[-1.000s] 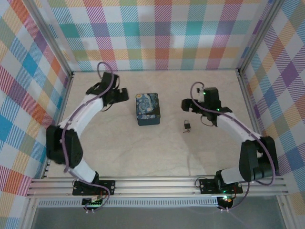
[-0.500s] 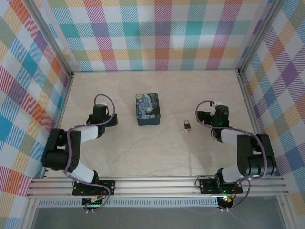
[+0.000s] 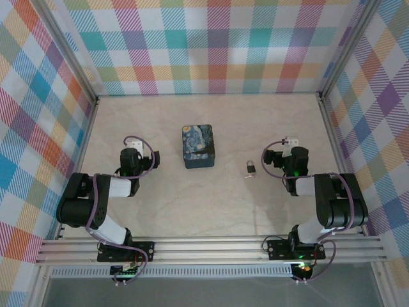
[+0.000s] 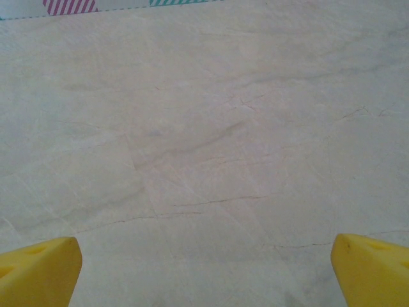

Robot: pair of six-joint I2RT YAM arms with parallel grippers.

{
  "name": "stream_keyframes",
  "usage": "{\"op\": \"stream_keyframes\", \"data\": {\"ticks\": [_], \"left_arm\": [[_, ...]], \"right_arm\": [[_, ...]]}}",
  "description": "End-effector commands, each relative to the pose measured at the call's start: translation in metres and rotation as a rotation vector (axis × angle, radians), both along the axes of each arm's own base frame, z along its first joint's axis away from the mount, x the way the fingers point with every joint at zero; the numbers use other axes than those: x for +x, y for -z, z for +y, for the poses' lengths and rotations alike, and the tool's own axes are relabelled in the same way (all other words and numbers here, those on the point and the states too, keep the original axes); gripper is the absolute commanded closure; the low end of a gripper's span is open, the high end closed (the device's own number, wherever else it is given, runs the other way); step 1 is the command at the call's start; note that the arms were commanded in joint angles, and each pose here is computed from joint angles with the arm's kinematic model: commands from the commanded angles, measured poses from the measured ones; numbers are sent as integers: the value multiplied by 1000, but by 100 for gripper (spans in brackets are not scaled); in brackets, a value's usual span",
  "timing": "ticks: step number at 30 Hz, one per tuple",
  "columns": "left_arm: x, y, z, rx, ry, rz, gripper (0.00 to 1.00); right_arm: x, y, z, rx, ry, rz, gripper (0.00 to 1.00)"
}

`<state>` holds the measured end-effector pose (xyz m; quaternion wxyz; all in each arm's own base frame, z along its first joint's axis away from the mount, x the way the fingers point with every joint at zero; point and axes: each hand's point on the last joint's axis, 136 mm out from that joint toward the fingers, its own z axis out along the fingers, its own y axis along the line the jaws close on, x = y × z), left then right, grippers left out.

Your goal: Unlock a padlock with a key

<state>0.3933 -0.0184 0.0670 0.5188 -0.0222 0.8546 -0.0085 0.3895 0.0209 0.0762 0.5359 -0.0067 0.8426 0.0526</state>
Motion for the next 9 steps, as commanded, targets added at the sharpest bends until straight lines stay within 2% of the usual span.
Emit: {"op": "stream_keyframes", "data": {"ticks": [1, 9], "left_arm": [[5, -12, 1, -8, 7, -55, 0], [5, -11, 1, -10, 8, -52, 0]], "right_arm": [[8, -16, 1, -2, -17, -61, 0], [8, -15, 1, -1, -16, -59, 0]]}}
